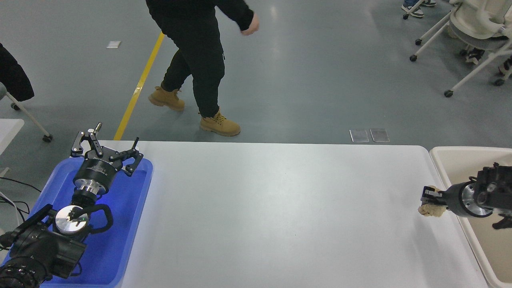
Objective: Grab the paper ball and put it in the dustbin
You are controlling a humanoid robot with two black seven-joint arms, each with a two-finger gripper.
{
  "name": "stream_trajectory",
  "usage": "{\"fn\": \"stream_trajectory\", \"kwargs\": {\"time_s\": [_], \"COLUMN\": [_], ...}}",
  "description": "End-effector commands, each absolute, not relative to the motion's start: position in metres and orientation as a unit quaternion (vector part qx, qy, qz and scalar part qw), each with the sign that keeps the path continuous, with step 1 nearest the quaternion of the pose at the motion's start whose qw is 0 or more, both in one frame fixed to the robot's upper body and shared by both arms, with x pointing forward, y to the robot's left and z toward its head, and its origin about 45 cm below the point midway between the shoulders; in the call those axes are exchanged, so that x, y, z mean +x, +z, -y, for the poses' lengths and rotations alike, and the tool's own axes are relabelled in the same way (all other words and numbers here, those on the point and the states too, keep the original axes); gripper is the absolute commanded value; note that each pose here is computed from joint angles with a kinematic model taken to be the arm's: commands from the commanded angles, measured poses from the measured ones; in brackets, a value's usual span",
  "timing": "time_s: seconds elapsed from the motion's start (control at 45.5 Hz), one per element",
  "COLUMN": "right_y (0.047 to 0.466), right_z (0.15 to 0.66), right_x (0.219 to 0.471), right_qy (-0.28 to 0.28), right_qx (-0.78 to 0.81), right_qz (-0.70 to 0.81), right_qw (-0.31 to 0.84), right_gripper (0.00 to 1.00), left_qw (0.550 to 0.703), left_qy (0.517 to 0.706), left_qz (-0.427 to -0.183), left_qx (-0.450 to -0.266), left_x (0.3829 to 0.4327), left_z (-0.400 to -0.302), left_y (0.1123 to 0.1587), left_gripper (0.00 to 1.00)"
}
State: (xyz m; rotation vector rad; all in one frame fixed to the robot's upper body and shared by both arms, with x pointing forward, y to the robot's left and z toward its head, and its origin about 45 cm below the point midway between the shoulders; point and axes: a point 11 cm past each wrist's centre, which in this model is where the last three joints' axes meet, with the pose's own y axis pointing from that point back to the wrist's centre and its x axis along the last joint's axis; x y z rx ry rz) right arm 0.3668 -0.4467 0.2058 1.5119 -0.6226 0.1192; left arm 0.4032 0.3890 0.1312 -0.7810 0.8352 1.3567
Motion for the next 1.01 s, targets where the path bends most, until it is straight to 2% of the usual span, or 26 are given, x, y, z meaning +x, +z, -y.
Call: {"fn": "stream_trajectory", "kwargs": {"time_s": [0.0, 0.176, 0.352, 0.769, 0.989], "right_y": [0.31, 0.366, 0.389, 0.384, 0.351], "right_z": [0.444, 0.441, 0.442, 0.447, 0.505], "right_x": [0.395, 0.402, 0.4, 0.4, 0.403], "right_qy": [0.091, 0.109, 0.117, 0.117, 0.136], "right_qx": [0.668, 0.661, 0.653, 0.647, 0.576], "right_qz": [0.277, 0.278, 0.278, 0.279, 0.344], "right_qw": [0.685, 0.688, 0.694, 0.7, 0.729], "right_gripper": [0.0, 0.0, 0.0, 0.0, 0.0], "left_qw": [0.631, 0.631, 0.632, 0.631, 0.631], "left_qy": [0.593, 0.593, 0.592, 0.593, 0.593], "left_qz": [-0.365, -0.365, -0.365, -0.365, -0.366], "left_qx": [-0.341, -0.341, -0.342, -0.342, -0.341], "left_x": [0.4032, 0.4033, 0.4032, 0.4033, 0.4027], "left_z": [-0.389, -0.389, -0.3889, -0.3892, -0.3892], "left_y": [0.1312, 0.1312, 0.1313, 0.1313, 0.1305], "left_gripper": [1.0, 1.0, 1.0, 1.0, 1.0]}}
